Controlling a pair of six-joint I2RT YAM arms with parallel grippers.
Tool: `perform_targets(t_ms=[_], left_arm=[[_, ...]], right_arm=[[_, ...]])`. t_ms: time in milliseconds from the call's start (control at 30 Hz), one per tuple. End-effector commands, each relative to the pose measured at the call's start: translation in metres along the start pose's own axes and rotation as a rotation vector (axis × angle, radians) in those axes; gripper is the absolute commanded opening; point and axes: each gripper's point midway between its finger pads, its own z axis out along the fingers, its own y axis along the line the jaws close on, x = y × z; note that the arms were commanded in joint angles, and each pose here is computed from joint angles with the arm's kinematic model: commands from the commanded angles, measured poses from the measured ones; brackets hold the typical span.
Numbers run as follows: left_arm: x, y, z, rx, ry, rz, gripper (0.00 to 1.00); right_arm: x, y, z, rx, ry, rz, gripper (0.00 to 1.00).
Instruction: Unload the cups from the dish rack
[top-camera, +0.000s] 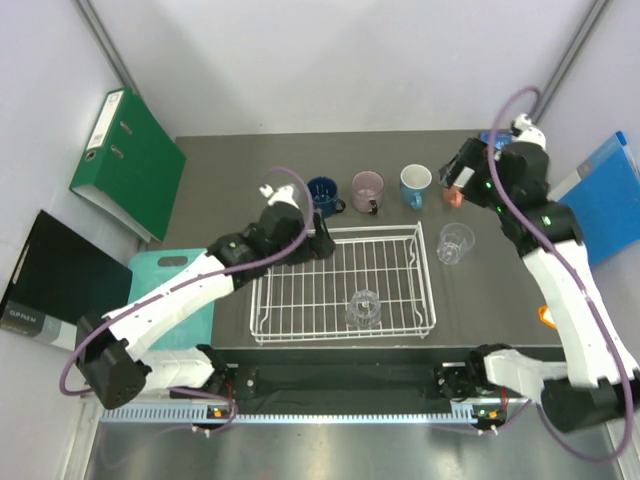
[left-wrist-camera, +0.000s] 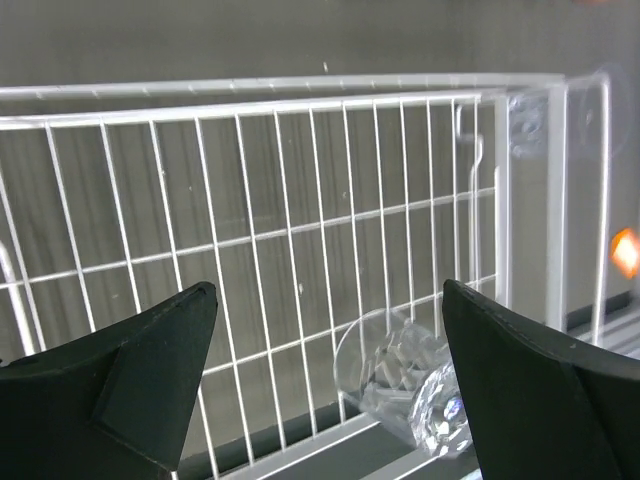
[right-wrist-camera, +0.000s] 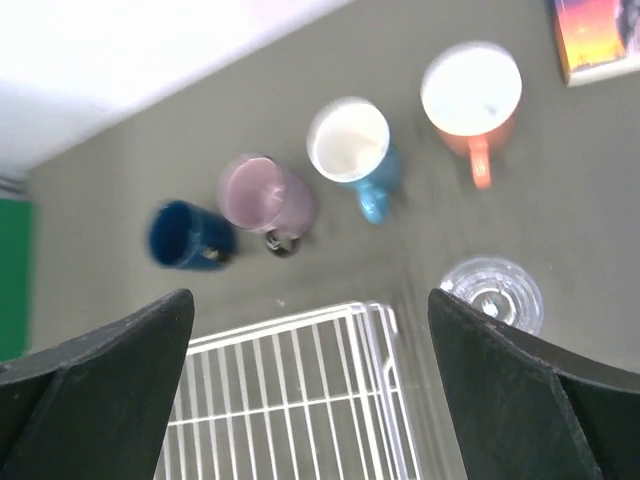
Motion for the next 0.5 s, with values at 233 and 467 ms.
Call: perform_targets(t_ms=[233, 467], left_arm=[[0.088, -0.074, -0.015, 0.029, 0.032, 0.363, 0.99], [0.125, -0.091, -0.007, -0.008, 0.087, 0.455, 0.99]], right_arm=[[0.037, 0.000, -0.063, -0.185, -0.048, -0.083, 1.00], [0.054, -0.003, -0.066, -0.204, -0.014, -0.098, 1.00]])
